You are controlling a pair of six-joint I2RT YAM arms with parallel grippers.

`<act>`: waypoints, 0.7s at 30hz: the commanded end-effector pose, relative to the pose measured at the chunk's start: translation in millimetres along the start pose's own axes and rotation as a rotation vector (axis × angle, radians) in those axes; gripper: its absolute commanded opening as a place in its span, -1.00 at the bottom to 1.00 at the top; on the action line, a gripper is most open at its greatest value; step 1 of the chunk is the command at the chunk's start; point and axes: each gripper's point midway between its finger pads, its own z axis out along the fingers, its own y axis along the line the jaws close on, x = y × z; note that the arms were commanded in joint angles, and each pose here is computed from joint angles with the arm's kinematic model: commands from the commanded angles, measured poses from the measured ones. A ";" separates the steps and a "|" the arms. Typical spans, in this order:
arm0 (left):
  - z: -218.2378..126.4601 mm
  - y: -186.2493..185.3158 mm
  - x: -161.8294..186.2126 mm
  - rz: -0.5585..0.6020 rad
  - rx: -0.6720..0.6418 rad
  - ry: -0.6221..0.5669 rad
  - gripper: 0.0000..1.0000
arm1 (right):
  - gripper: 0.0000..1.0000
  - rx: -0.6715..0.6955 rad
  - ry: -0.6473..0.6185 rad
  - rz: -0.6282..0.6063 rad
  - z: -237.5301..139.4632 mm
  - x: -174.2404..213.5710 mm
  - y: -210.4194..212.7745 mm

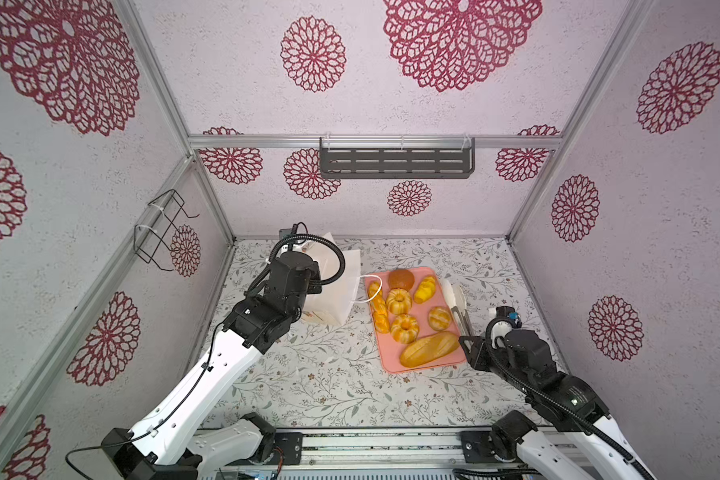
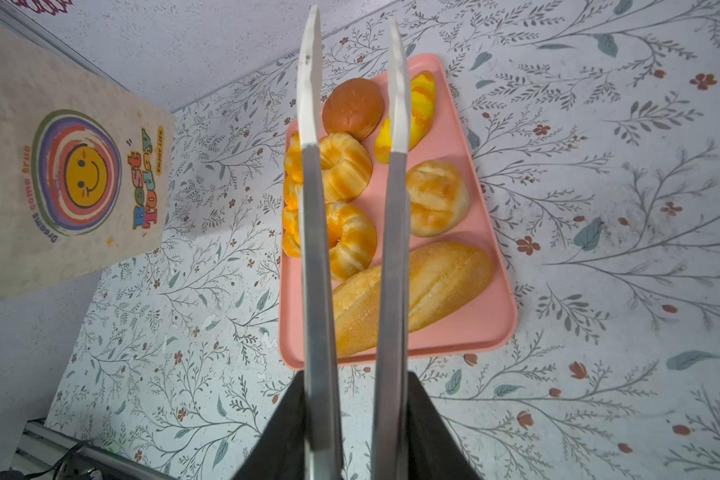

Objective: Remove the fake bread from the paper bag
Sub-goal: 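Lift the paper bag upright with the left gripper and move it farther away, then set the bag down upright and open the left gripper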

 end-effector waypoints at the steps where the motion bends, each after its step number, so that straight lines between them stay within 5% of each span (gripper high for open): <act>1: -0.9 5.6 -3.3 -0.208 0.065 0.050 -1.00 | -0.32 -0.013 -0.030 0.072 -9.1 -4.8 0.5; 21: 72.5 7.1 37.3 -0.506 0.226 0.262 -1.00 | -0.35 -0.042 0.057 0.120 4.6 18.3 0.9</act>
